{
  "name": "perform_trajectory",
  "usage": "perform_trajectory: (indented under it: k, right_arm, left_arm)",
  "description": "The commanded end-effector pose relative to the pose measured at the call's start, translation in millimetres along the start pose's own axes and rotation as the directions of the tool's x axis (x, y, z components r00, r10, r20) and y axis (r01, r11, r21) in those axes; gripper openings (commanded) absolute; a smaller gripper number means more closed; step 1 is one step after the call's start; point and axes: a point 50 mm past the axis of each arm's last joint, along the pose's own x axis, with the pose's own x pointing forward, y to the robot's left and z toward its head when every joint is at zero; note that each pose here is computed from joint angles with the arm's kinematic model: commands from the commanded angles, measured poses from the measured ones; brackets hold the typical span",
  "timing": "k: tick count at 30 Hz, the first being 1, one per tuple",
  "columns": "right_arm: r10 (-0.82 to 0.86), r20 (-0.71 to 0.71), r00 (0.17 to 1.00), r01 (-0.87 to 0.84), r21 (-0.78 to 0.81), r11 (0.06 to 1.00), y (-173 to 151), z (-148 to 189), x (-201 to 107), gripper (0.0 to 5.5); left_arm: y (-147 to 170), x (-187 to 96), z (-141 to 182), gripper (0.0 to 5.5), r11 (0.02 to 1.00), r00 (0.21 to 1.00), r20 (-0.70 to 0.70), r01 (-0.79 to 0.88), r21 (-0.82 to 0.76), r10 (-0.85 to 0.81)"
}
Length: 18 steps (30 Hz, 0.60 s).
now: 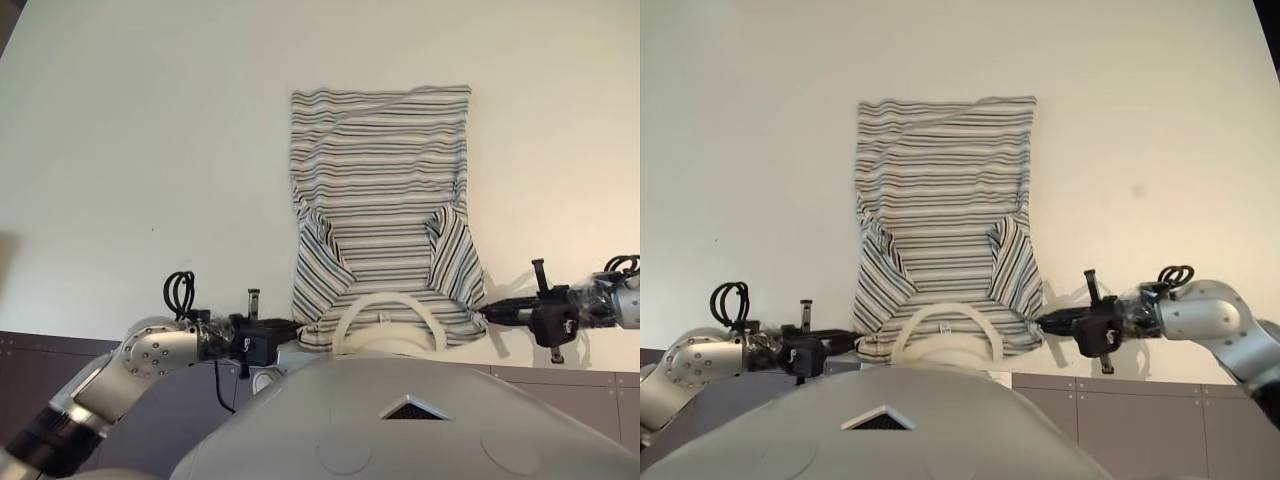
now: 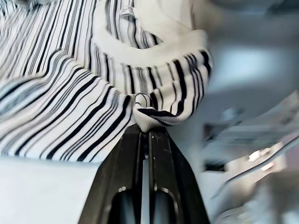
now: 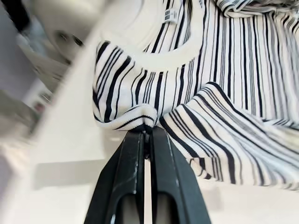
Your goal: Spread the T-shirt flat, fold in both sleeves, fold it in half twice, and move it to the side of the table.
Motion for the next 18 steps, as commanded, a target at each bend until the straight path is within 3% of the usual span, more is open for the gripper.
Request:
perform_trajectory:
  k: [1,3,6,12,18]
  right_arm:
    - [-0.16,0.046,0.986,0.148,0.192,0.97,-23,7,-11,0.1]
    - [-0.408,0.015,0.913,0.392,0.254,0.884,-64,5,-16,0.1]
    - [-0.609,-0.081,0.789,0.608,0.247,0.755,-111,-5,-21,0.1]
    - [-0.828,-0.132,0.545,0.829,0.237,0.507,-176,-6,-28,0.1]
    - [-0.882,-0.133,0.452,0.883,0.208,0.421,-200,-3,-23,0.1]
  left_arm:
    - [23,-13,17,0.11,0.974,0.983,0.097,-0.136,-0.182,0.155]
    - [59,-18,20,0.11,0.913,0.92,0.131,-0.334,-0.236,0.371]
    - [115,-21,23,0.11,0.76,0.765,0.134,-0.573,-0.306,0.63]
    - [190,-13,27,0.11,0.701,0.695,0.148,-0.647,-0.3,0.704]
    - [237,2,29,0.11,0.71,0.701,0.13,-0.667,-0.226,0.701]
